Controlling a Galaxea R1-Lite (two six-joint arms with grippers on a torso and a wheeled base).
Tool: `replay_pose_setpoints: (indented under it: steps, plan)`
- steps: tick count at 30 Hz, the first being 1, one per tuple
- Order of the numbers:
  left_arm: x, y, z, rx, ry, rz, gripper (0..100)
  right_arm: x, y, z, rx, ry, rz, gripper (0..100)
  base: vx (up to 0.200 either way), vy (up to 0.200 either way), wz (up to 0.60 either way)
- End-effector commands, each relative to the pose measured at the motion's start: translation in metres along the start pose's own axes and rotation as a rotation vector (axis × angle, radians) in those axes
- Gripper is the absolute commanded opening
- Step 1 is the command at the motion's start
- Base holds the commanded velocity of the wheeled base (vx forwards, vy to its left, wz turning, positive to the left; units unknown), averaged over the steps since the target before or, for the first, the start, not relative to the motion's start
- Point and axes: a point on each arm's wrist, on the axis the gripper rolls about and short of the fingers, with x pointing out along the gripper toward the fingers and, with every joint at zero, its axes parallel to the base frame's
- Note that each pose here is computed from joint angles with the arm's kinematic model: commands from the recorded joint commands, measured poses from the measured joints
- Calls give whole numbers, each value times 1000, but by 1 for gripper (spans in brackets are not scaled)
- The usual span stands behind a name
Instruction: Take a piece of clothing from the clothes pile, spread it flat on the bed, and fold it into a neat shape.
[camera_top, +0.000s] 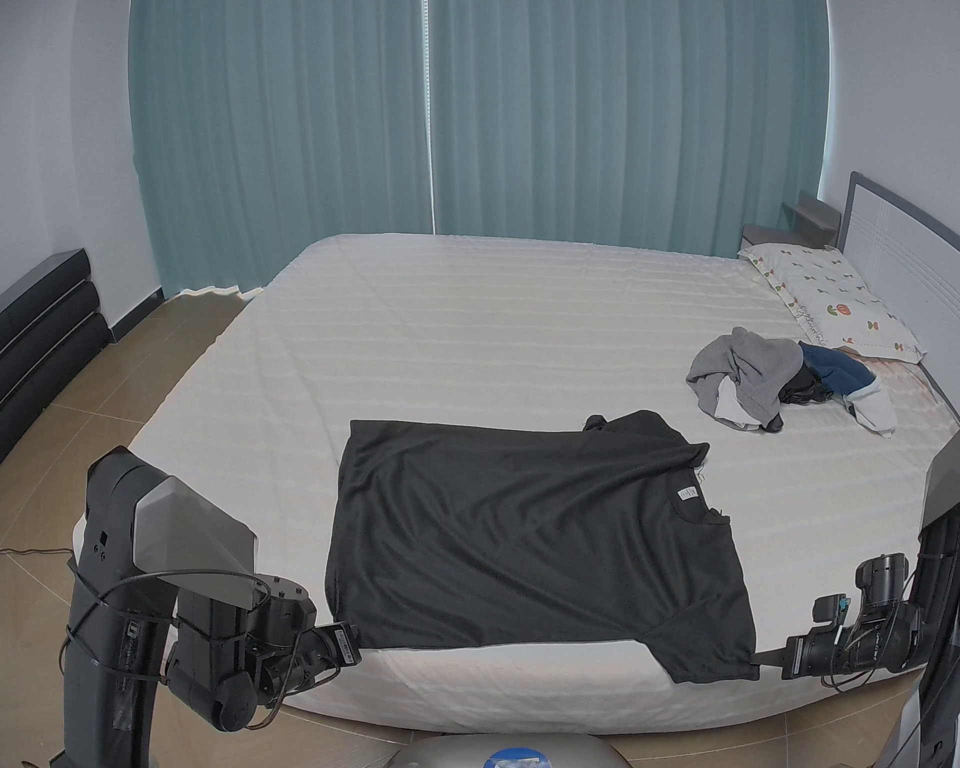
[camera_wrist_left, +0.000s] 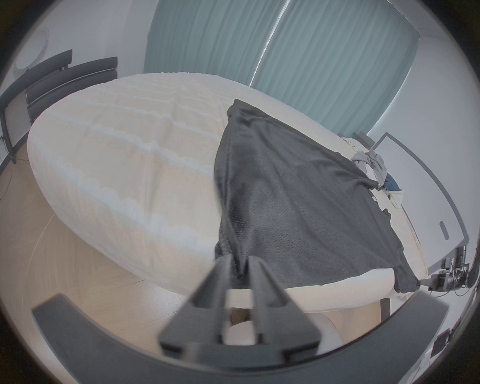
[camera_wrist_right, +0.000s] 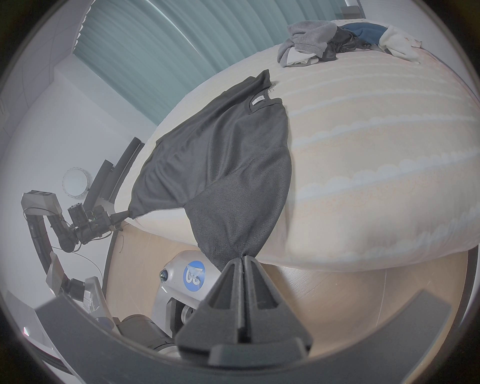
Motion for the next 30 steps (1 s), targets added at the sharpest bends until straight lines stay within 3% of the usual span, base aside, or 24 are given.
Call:
replay_pose_setpoints:
  steps: [1,11,18,24,30]
  plan:
    - [-1,2,-3,-1,10,11,0,-2,1,-5,13,18,0,0,0,0,0]
    - [-13,15,-2,-20,-9,122,0,-3,2,-5,17,22,-2,0,0,0,0]
    - [-31,17,2,-18,-10,136,0,-6,4,-9,29,63,0,0,0,0,0]
    - [-47,26,-5,66,42,186,0,-13,9,-12,40,109,2,0,0,0,0]
    - [-51,35,-4,83,53,225,0,-14,11,-18,26,165,-1,0,0,0,0]
